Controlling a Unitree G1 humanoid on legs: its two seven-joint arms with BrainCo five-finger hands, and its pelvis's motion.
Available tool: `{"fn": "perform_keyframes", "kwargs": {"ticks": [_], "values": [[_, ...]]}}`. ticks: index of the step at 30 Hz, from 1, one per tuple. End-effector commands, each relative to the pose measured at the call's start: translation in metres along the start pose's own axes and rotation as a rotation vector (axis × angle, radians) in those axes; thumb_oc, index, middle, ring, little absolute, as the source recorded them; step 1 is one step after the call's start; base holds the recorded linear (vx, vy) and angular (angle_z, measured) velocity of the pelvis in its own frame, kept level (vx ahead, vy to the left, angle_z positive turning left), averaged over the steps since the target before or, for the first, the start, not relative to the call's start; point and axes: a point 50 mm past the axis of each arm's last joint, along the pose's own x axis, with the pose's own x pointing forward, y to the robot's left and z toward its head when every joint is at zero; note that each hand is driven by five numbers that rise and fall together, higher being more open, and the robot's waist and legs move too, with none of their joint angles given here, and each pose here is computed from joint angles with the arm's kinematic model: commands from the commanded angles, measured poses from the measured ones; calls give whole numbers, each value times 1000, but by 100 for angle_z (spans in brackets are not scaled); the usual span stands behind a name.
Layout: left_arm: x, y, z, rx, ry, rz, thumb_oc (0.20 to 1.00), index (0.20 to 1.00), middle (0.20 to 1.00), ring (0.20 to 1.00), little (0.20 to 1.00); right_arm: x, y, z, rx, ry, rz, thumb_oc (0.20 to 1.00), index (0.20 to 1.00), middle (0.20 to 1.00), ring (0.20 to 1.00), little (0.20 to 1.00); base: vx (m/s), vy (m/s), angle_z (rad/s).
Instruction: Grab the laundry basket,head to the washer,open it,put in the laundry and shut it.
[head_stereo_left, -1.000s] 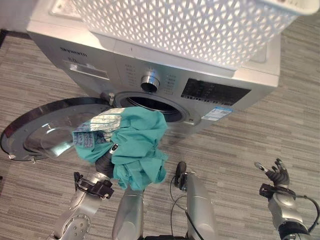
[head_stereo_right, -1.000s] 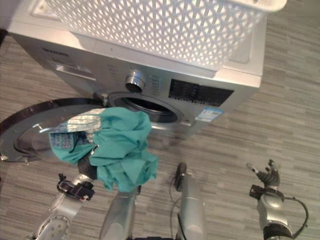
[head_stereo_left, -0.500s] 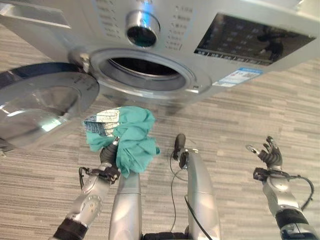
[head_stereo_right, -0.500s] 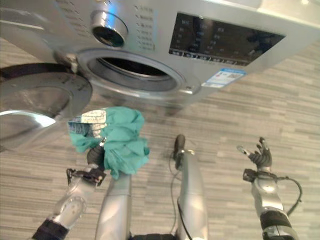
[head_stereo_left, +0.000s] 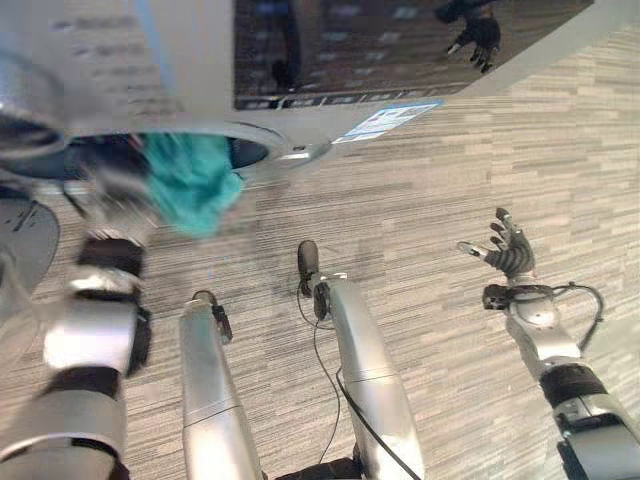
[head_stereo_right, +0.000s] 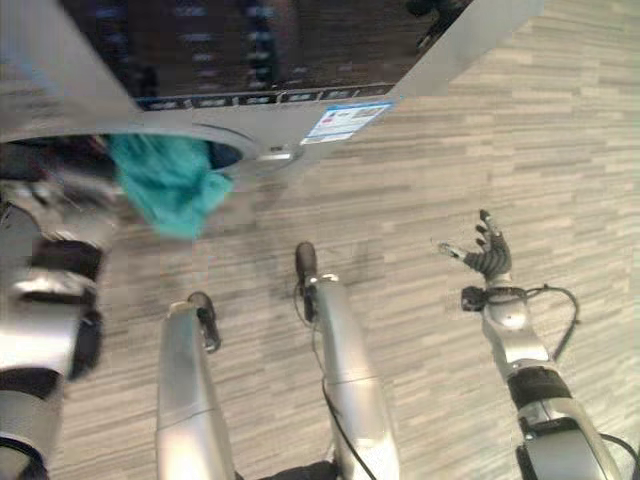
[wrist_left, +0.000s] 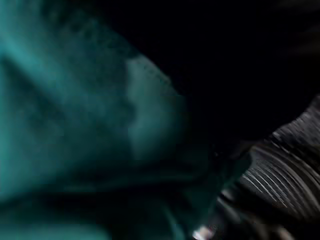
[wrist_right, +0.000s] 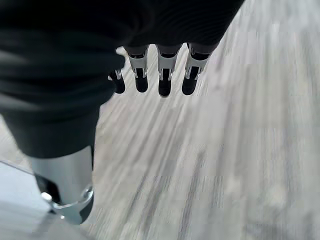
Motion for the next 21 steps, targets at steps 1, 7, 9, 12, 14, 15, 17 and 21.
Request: {"fn": "perform_keyframes", "kwargs": {"ticks": [1, 7, 9, 12, 14, 15, 17, 21], "values": [[-3, -28, 25, -116, -176, -71, 200, 200, 200, 200, 200, -41, -14, -49, -31, 148, -42, 1000, 1000, 1000, 1000, 1000, 87, -80, 5], [-5, -85, 77, -24, -370, -226, 200, 200, 200, 200, 200, -70, -13, -69, -32, 205, -17, 1000, 1000, 1000, 1000, 1000, 46, -57, 10], [-1, -82, 74, 87, -368, -199, 200, 200, 200, 200, 200, -67, -5, -59, -22, 154, 17, 1000, 1000, 1000, 1000, 1000, 13, -40, 0], [6, -59, 53, 152, -281, -94, 1000, 1000, 1000, 1000, 1000, -62, 8, -48, -18, 97, 59, 1000, 1000, 1000, 1000, 1000, -5, -15, -10], [8, -41, 41, 186, -232, -34, 1000, 1000, 1000, 1000, 1000, -61, 15, -45, -40, 81, 86, 1000, 1000, 1000, 1000, 1000, -12, -7, -8], [9, -30, 23, 301, -153, -20, 1000, 1000, 1000, 1000, 1000, -60, 18, -42, -72, 62, 108, 1000, 1000, 1000, 1000, 1000, 0, 0, 0], [8, 5, -6, 582, 11, 28, 1000, 1000, 1000, 1000, 1000, -55, 23, -36, -90, 38, 138, 1000, 1000, 1000, 1000, 1000, -19, -5, 0], [4, 12, -25, 853, 106, -56, 1000, 1000, 1000, 1000, 1000, -55, 17, -37, -112, 43, 154, 1000, 1000, 1000, 1000, 1000, -7, -4, 1]]}}
